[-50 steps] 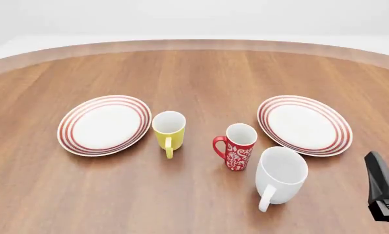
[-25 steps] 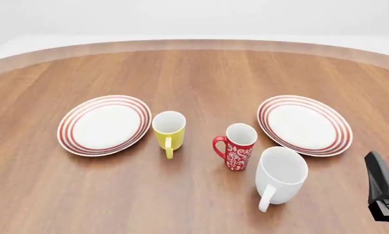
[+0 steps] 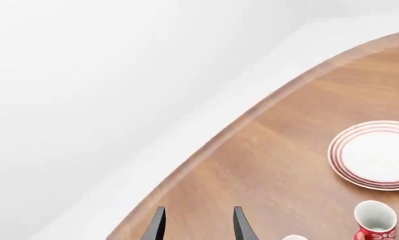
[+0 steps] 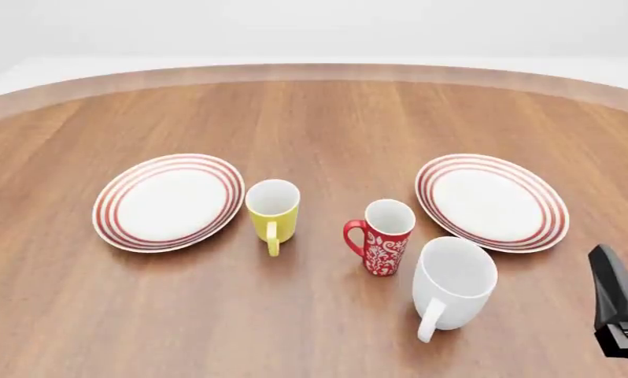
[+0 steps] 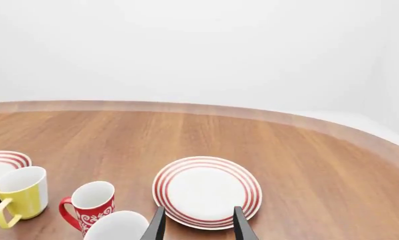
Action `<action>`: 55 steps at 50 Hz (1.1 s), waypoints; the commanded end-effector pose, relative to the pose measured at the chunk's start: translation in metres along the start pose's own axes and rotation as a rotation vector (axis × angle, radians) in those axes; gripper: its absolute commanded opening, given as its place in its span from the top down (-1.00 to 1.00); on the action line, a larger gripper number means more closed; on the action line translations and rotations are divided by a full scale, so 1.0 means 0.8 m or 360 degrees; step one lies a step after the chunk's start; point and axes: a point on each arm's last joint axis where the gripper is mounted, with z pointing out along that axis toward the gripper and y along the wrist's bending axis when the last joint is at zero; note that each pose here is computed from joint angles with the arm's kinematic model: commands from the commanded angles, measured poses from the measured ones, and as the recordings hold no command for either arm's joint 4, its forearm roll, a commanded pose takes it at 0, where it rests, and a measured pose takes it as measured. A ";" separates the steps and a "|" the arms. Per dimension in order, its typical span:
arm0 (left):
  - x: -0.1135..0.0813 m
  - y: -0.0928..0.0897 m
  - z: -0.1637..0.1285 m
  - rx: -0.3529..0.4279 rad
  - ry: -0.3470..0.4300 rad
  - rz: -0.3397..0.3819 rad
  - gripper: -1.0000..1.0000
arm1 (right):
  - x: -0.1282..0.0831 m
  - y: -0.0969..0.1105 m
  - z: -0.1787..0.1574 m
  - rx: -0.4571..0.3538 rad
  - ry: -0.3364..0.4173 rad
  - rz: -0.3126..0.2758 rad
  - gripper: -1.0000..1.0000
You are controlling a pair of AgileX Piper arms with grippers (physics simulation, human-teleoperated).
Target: Put the red mug on the left plate.
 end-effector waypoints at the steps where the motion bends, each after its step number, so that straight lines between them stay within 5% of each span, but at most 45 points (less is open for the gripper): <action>1: -0.010 -0.034 0.045 0.0270 0.0110 0.0037 -1.00 | 0.000 0.000 0.000 0.0000 0.0000 0.0000 -1.00; 12: 0.008 -0.078 0.071 0.0480 0.0237 0.0052 -1.00 | 0.000 0.000 0.000 0.0000 0.0000 0.0000 -1.00; 22: 0.026 -0.092 0.086 0.0532 0.0311 0.0089 -1.00 | 0.000 0.000 0.000 0.0000 0.0000 0.0000 -1.00; 39: 0.038 -0.138 0.108 0.0673 0.0396 -0.0039 -1.00 | 0.000 0.000 0.000 0.0000 0.0000 0.0000 -1.00; 45: 0.056 -0.166 0.121 0.0744 0.0454 -0.0052 -1.00 | 0.000 0.000 0.000 0.0000 0.0000 0.0000 -1.00; 55: 0.075 -0.182 0.129 0.0773 0.0505 -0.0062 -1.00 | 0.000 0.000 0.000 0.0000 0.0000 0.0000 -1.00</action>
